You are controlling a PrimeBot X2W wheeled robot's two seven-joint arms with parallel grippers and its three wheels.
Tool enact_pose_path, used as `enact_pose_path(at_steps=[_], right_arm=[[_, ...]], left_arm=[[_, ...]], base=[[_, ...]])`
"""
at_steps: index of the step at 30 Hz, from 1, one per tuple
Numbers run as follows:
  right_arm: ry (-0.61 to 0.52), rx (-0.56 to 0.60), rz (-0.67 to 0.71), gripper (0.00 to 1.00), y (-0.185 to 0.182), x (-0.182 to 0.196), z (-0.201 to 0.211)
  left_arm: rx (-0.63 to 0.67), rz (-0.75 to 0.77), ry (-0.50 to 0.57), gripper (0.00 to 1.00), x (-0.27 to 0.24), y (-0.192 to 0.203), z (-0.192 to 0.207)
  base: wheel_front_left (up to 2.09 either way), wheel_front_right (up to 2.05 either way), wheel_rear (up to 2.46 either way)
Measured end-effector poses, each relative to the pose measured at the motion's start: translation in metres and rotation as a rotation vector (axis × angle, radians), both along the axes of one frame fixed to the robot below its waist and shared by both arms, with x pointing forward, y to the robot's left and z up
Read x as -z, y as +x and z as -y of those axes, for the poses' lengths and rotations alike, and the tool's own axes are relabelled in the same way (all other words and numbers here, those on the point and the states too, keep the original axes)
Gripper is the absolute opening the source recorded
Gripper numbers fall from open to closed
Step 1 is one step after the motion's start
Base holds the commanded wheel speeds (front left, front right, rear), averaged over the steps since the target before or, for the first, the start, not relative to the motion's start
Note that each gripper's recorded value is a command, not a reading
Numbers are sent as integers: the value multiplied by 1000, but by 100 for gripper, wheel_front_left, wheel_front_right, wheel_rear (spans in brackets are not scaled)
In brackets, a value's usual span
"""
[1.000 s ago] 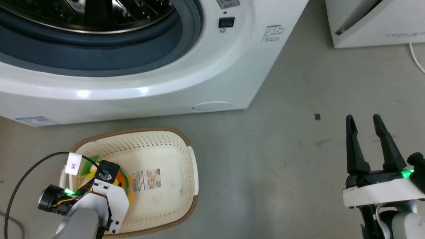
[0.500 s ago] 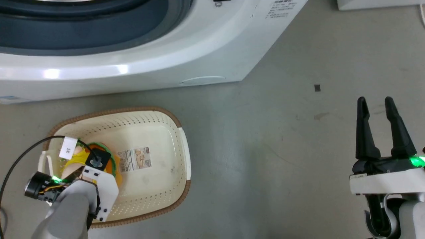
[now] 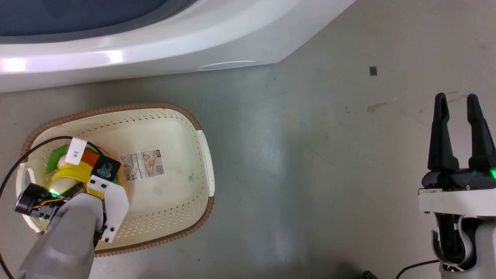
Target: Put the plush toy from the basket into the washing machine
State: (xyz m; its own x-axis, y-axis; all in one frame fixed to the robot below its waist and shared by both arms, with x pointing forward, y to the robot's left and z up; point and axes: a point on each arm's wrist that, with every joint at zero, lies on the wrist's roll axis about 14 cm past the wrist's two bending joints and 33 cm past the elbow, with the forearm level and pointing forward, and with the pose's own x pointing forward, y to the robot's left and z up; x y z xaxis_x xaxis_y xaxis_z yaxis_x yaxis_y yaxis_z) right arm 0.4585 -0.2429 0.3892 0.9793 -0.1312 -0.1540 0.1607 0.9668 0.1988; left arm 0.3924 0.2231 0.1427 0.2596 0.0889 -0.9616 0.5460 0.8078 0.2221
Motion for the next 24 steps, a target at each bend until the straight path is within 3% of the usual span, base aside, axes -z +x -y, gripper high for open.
enact_pose_path(at_steps=[3,4,5,6,18,24], right_arm=[[0,8,-3,100,1,3,2],[2,12,0,100,2,4,4],[6,21,5,100,3,5,6],[6,21,5,100,3,5,6],[4,78,25,100,2,4,24],[9,87,67,100,-1,-14,26]], left_arm=[[3,-22,14,100,7,0,-1],[2,-30,17,69,9,0,-1],[0,-50,25,29,13,0,-1],[0,-50,25,0,13,0,-1],[22,-150,80,0,28,-8,-12],[14,-90,18,0,8,1,1]], base=[[0,0,0],[0,0,0],[0,0,0],[0,0,0],[0,0,0],[0,0,0]])
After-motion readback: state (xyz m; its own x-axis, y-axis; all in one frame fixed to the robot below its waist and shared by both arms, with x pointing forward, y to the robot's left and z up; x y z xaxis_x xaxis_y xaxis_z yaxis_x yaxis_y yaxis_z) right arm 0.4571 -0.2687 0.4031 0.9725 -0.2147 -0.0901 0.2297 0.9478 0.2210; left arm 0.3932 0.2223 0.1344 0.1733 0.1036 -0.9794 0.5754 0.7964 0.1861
